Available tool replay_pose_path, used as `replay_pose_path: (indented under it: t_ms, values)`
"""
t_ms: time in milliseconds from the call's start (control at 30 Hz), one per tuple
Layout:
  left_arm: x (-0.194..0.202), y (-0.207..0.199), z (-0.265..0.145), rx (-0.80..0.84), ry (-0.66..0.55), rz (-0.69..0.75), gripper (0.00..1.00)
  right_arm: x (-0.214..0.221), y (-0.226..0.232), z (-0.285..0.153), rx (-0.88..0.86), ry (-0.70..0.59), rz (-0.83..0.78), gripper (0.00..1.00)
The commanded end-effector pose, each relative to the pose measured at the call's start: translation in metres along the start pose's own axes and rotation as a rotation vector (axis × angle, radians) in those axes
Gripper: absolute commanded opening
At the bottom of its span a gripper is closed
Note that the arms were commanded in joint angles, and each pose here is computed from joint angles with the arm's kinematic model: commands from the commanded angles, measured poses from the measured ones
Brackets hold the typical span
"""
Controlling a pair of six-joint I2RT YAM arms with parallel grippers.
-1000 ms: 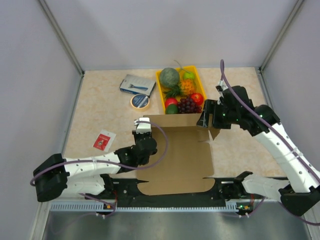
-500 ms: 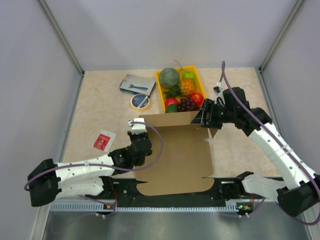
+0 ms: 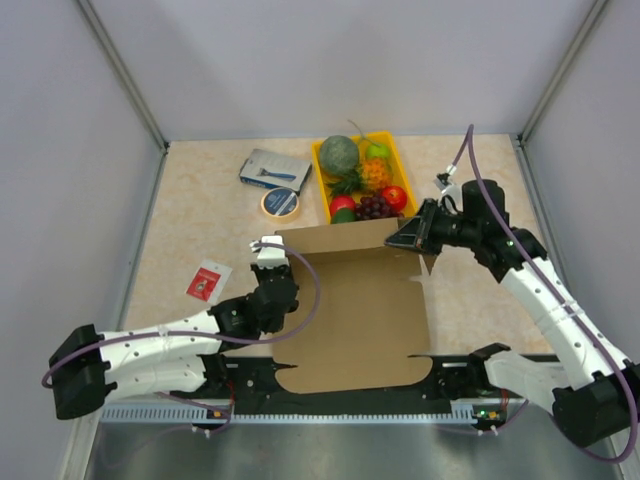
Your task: Fold the paper box
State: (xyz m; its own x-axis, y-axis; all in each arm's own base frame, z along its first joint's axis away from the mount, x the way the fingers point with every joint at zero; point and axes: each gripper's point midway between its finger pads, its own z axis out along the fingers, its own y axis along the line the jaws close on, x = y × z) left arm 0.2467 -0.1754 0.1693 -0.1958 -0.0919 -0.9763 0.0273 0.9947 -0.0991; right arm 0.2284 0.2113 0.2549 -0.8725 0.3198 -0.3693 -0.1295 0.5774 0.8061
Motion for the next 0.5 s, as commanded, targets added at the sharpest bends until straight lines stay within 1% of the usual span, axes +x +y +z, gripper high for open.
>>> replay_pose_path:
  t_ms: [0,100,167,200,233,267,300,367,433,467]
  values:
    - [-0.014,-0.008,-0.004,0.034,-0.016,-0.085,0.00,-0.011,0.018,-0.004,-0.095,-0.044,-0.039,0.00]
    - [-0.016,-0.008,-0.005,0.035,-0.007,-0.095,0.00,-0.013,0.014,-0.003,-0.085,-0.066,-0.041,0.00]
    - [-0.017,-0.009,-0.005,0.033,-0.007,-0.103,0.00,-0.017,0.012,-0.005,-0.074,-0.090,-0.068,0.00]
    - [-0.017,-0.008,-0.005,0.029,-0.008,-0.110,0.00,-0.018,0.016,-0.008,-0.080,-0.080,-0.088,0.00]
    - [-0.018,-0.005,-0.004,0.006,-0.017,-0.107,0.00,-0.022,0.009,-0.012,-0.051,-0.082,-0.091,0.08]
    - [-0.019,-0.003,-0.003,-0.004,-0.021,-0.108,0.00,-0.014,-0.001,-0.019,-0.002,-0.054,-0.135,0.68]
    - [-0.021,-0.003,-0.003,-0.013,-0.023,-0.116,0.00,-0.019,-0.005,-0.027,0.049,-0.084,-0.172,0.88]
    - [-0.022,0.002,-0.004,-0.053,-0.007,-0.112,0.00,-0.016,-0.013,-0.040,0.109,-0.096,-0.270,0.92]
    - [-0.025,0.004,-0.004,-0.080,0.012,-0.097,0.00,-0.008,-0.018,-0.058,0.141,-0.127,-0.345,0.93]
    - [-0.027,0.004,-0.004,-0.091,0.017,-0.123,0.00,-0.002,-0.018,-0.062,0.147,-0.133,-0.374,0.92]
